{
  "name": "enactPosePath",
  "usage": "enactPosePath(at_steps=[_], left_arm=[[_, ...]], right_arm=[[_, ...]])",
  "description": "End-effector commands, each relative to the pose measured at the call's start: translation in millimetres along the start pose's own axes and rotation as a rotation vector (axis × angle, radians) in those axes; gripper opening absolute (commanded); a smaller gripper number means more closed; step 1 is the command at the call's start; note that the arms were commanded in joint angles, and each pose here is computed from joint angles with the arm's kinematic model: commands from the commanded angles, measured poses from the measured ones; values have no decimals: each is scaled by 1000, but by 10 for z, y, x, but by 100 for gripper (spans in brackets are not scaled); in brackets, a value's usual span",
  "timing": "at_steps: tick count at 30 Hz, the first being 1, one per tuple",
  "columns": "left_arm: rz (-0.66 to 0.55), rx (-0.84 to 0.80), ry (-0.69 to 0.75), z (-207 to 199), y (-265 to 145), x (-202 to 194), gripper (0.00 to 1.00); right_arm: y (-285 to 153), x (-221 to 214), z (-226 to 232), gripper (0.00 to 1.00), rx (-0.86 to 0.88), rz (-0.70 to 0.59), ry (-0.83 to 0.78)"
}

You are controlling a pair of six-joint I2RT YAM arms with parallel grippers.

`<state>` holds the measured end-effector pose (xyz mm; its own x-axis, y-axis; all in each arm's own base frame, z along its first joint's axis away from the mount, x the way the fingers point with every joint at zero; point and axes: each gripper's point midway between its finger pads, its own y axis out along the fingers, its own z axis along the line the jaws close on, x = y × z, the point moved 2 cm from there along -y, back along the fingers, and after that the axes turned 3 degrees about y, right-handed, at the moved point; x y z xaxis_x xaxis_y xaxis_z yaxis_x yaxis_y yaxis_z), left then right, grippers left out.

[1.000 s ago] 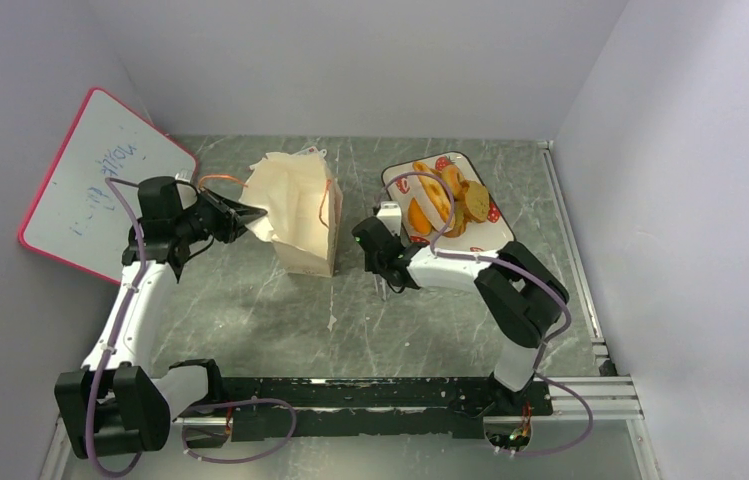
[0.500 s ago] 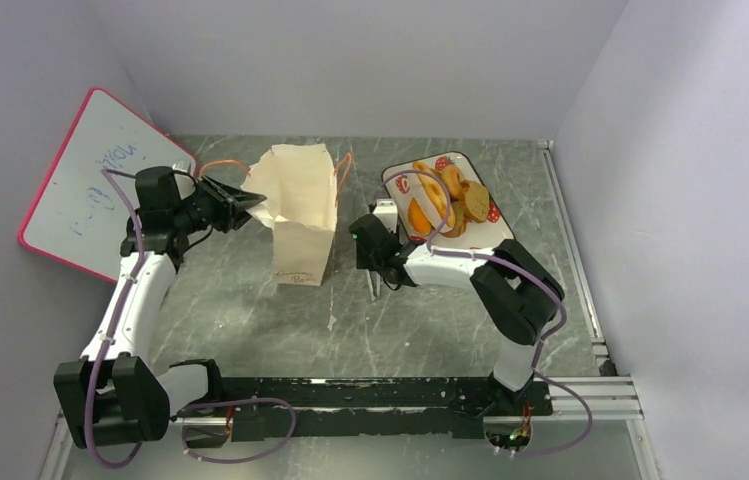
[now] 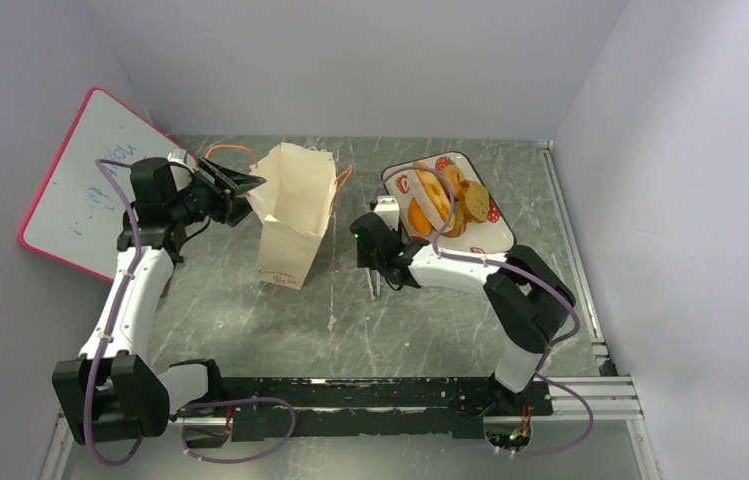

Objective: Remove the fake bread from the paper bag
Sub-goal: Place the clamp at the center of the board.

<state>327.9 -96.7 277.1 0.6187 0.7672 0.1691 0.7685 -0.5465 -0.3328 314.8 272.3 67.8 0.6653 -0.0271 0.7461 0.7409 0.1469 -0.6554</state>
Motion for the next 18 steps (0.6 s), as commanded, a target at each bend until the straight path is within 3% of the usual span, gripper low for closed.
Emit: enactPosePath(at_steps=[1, 4, 5, 9, 10, 11, 18], left_arm=[[2, -31, 35, -70, -105, -57, 64], [-7, -8, 49, -63, -152, -68, 66], [-9, -4, 52, -64, -167, -77, 73], [-15, -26, 57, -114, -212, -97, 75], [-14, -28, 60, -130, -214, -93, 90], [-16, -31, 71, -161, -221, -81, 92], [-40, 16, 137, -264, -316, -32, 97]], right_arm=[[-187, 184, 68, 55, 0, -53, -14], [-244, 289, 141, 55, 14, -61, -9], [-253, 325, 171, 55, 17, -63, -7], [-277, 453, 341, 55, 44, -71, -10], [-288, 509, 411, 55, 56, -79, -10], [-291, 542, 454, 55, 62, -83, -10], [-280, 670, 665, 55, 92, -87, -14]])
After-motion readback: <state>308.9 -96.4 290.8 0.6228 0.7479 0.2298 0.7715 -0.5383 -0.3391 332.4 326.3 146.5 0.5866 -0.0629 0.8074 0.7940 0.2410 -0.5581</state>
